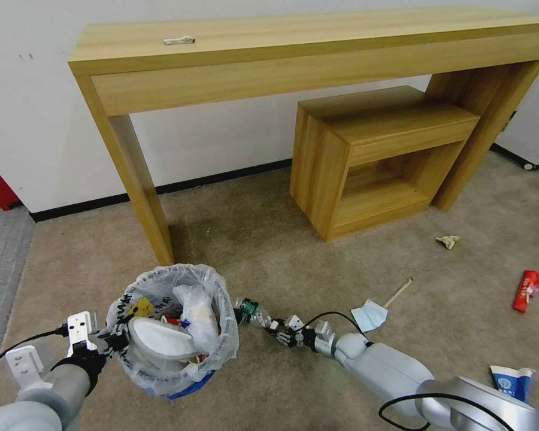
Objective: Pick up the trash bin and place the garbage on the floor into it.
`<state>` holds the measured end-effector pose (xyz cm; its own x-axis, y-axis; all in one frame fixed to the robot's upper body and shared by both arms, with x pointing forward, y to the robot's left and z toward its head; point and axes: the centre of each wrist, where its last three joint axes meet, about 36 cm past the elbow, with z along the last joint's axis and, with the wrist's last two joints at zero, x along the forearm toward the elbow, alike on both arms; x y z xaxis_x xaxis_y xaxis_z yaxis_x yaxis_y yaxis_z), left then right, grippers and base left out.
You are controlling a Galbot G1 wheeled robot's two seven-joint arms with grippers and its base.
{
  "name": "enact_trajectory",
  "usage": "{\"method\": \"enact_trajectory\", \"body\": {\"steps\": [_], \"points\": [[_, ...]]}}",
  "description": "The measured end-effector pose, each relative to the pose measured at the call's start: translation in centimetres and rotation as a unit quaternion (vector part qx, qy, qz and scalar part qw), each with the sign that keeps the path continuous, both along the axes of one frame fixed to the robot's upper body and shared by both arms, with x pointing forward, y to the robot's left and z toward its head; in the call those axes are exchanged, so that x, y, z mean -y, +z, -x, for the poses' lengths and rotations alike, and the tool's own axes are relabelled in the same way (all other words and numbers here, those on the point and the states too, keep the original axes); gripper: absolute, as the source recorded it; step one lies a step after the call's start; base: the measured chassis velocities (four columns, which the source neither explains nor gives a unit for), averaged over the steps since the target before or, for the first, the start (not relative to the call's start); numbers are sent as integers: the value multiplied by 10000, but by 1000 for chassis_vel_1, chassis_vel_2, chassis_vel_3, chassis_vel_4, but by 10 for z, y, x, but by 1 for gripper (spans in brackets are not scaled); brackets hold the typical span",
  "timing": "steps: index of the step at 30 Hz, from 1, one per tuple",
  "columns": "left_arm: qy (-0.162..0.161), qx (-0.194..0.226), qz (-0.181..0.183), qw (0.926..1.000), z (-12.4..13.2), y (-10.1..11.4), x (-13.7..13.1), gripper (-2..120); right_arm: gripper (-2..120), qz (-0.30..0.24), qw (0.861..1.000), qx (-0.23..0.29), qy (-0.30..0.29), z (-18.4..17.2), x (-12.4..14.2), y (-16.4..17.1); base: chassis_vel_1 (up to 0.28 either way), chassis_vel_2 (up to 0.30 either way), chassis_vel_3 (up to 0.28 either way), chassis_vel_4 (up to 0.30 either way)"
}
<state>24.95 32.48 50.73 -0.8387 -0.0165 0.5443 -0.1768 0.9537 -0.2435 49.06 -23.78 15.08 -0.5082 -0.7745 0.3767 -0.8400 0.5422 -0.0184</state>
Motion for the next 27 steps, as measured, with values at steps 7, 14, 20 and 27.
{"method": "enact_trajectory", "body": {"steps": [7, 14, 20, 27], "points": [[16, -97, 2, 10000, -7, -10, -4, 1, 28, -972, 9929, 531, -436, -11, 69, 65, 0, 0, 0, 0], [6, -107, 3, 9999, -11, -15, -3, 1, 28, -2326, 9680, 721, 600, -15, 59, 142, 0, 0, 0, 0], [29, -112, 5, 9999, -10, -15, -2, 1, 28, -2694, 9504, 635, 1422, -1, 27, 177, 0, 0, 0, 0], [35, -99, -1, 9999, -8, -13, -1, 1, 28, -2933, 9283, 526, 2225, 16, -18, 217, 0, 0, 0, 0]]}}
